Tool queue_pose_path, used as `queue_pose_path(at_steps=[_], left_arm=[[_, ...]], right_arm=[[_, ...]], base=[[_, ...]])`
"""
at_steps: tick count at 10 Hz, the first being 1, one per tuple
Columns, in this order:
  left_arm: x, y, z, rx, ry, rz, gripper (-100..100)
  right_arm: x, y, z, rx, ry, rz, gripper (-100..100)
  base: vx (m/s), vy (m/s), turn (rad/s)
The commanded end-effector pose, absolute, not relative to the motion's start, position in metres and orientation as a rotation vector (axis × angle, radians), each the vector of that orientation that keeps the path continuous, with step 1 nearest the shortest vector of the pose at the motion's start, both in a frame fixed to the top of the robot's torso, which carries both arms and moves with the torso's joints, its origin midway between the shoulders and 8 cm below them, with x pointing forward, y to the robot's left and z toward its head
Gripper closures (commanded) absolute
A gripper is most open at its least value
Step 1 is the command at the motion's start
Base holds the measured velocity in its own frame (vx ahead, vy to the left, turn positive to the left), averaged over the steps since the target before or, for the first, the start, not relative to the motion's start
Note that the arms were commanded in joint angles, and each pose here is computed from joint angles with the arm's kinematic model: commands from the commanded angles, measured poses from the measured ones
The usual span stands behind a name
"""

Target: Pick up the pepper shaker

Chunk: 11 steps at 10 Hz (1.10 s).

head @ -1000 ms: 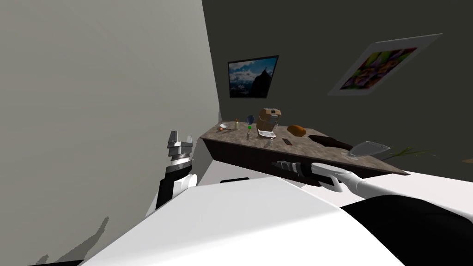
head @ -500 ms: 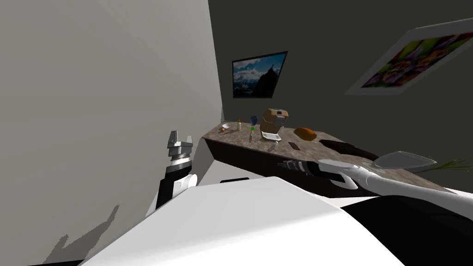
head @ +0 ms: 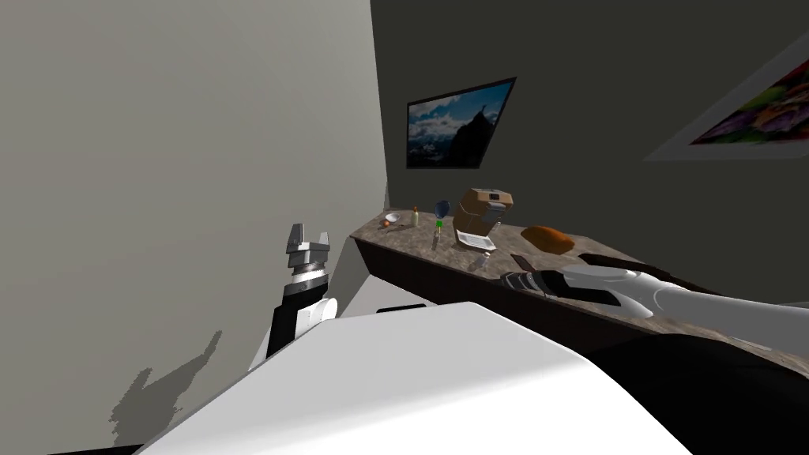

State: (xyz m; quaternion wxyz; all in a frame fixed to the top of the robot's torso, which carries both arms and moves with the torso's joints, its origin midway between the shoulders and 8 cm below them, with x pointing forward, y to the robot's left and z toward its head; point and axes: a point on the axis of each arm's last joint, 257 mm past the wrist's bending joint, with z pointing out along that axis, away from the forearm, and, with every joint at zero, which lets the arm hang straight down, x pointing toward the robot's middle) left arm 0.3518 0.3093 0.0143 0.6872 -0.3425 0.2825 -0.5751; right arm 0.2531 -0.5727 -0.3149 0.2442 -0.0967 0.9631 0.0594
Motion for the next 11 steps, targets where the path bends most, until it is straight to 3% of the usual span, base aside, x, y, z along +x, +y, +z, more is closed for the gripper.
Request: queue_pose_path(at_steps=[1, 6, 7, 8, 11], left_arm=[[0.352, 0.309, 0.014, -0.767, 0.632, -1.287, 0], [0.352, 0.309, 0.014, -0.767, 0.632, -1.287, 0], [0.352, 0.309, 0.014, -0.767, 0.632, -1.287, 0], [0.352, 0.309, 0.014, -0.767, 0.632, -1.287, 0], [0.352, 0.309, 0.014, -0.767, 0.632, -1.287, 0]], right_arm=[[0.249, -0.596, -0.301, -0.292, 2.661, 0.098, -100], [0.248, -0.623, -0.279, -0.338, 2.695, 0.01, -100], [0.248, -0.623, -0.278, -0.338, 2.695, 0.009, 0], [0.248, -0.617, -0.287, -0.349, 2.692, 0.011, -100], [0.247, -0.611, -0.293, -0.359, 2.688, 0.016, -100]], base=[[0.141, -0.031, 0.199], [0.116, -0.015, 0.103], [0.01, 0.001, -0.002], [0.037, -0.017, -0.05], [0.03, -0.008, -0.043]])
